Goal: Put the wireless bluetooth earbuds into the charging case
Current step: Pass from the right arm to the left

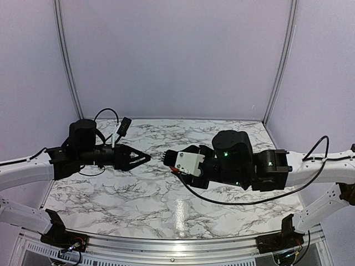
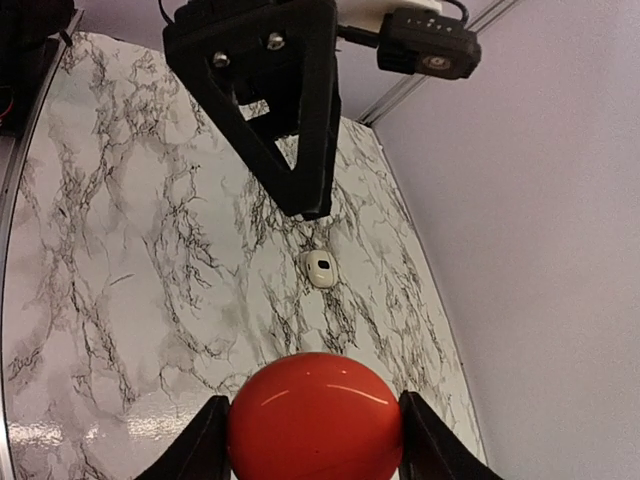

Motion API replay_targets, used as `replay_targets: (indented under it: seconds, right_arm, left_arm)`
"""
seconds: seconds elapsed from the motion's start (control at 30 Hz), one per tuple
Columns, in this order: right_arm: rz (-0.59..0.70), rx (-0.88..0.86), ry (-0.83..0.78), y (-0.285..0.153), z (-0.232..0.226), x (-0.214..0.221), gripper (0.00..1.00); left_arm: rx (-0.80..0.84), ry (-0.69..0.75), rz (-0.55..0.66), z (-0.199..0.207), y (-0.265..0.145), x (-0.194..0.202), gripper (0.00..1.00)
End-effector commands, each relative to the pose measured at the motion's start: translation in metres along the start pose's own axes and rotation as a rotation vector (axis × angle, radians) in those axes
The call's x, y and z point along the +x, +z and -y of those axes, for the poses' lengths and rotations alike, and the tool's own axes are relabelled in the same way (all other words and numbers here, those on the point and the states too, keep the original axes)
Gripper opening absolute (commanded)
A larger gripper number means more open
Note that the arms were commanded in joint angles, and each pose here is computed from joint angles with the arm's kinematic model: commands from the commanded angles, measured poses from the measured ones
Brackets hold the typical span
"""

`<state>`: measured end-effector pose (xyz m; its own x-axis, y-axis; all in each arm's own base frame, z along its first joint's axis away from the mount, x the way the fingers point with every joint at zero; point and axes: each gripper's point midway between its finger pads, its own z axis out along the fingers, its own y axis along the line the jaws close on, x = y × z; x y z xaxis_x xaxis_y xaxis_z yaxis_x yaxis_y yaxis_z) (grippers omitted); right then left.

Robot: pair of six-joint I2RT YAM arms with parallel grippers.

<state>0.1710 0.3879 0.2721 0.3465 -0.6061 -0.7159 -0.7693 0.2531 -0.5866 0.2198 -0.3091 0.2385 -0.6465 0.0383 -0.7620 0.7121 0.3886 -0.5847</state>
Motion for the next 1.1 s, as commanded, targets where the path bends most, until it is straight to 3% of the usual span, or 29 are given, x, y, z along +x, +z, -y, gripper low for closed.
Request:
replay_targets:
  seconds: [0.0, 0.53, 1.07]
  right_arm:
    - [-0.02, 0.037, -0.065, 0.0, 0.007, -0.008, 0.36]
    - [-0.005, -0.107, -0.166, -0.003, -0.029, -0.024, 0.37]
    - [-0.008, -0.119, -0.174, -0.001, -0.036, -0.025, 0.36]
  left_arm:
    - [0.135, 0.093, 0.096, 0.044, -0.009, -0.019, 0.83]
    - [0.351, 0.139, -0.066, 0.087, 0.013, 0.012, 0.75]
    - [0.361, 0.137, -0.121, 0.096, 0.037, 0.027, 0.67]
